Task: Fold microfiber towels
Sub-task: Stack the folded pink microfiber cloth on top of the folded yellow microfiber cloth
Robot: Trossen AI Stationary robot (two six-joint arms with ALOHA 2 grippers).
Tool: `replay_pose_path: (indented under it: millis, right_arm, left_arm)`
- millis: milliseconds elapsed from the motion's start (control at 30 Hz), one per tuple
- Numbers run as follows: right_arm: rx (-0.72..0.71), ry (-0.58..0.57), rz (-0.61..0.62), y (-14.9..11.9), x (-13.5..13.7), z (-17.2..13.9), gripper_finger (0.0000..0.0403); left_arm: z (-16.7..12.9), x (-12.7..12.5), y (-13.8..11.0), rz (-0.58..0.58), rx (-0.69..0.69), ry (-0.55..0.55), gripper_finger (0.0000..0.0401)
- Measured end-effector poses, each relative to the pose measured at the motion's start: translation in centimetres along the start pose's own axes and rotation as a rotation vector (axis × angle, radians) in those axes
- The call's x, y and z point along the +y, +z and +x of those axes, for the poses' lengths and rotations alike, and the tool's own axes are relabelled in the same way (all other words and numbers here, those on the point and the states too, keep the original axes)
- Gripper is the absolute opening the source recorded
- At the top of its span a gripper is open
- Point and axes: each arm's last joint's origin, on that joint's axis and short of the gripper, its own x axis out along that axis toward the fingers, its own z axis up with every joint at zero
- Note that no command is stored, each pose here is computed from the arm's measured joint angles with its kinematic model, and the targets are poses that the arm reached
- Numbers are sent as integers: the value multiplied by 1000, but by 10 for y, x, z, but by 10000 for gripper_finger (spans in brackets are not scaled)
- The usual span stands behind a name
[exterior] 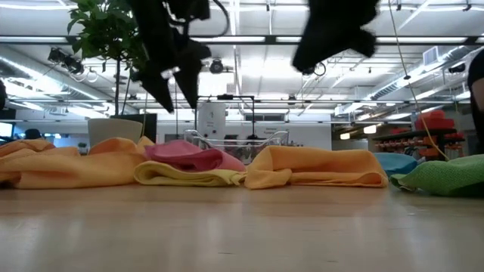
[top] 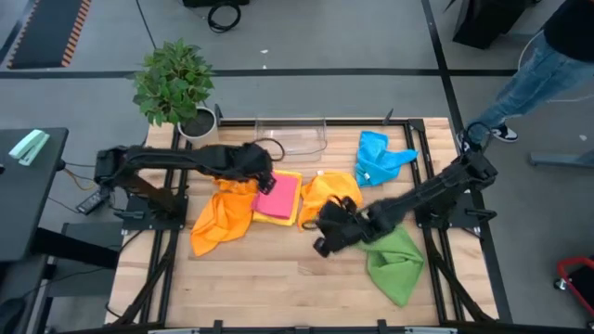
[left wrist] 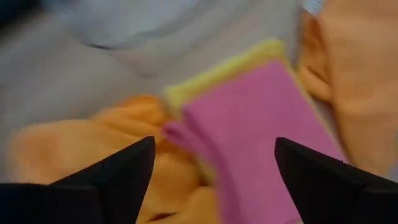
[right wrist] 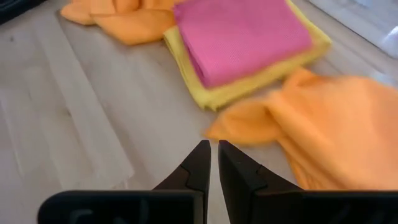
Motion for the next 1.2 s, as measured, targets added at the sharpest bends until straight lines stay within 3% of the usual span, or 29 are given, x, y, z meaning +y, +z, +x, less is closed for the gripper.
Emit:
replay_pose_path:
  millis: [100, 200, 333, 400, 500, 667, 767, 967, 1200]
  right_arm:
    - [-9, 116, -40, 28, -7, 30, 39]
    - [-43, 161, -31, 51, -23, 70, 39]
    - [-19, 132, -37, 64, -59, 131, 39]
    - [5, 84, -16, 68, -79, 147, 39]
    - [43, 33, 38, 73, -99, 151, 39]
    - [14, 96, 111, 93, -105, 124, 42]
    - [61, 100, 216, 92, -111, 125, 58]
    - [149, 105, 353, 80, -120, 157, 142]
    - [98, 31, 501, 75, -115, 163, 235]
  left_arm:
    - [-20, 12, -2, 14, -70, 74, 338]
    - [-34, 18, -4, 33, -129, 109, 329]
    - [-40, 17, -6, 8, -144, 93, 317]
    - [-40, 18, -9, -35, -128, 103, 310]
    - [-40, 18, -13, -85, -106, 119, 301]
    - [-41, 17, -15, -174, -101, 114, 293]
    - [-41, 17, -14, -186, -106, 106, 293]
    - [-40, 18, -10, -78, -112, 101, 293]
    - [-39, 17, -11, 99, -61, 66, 293]
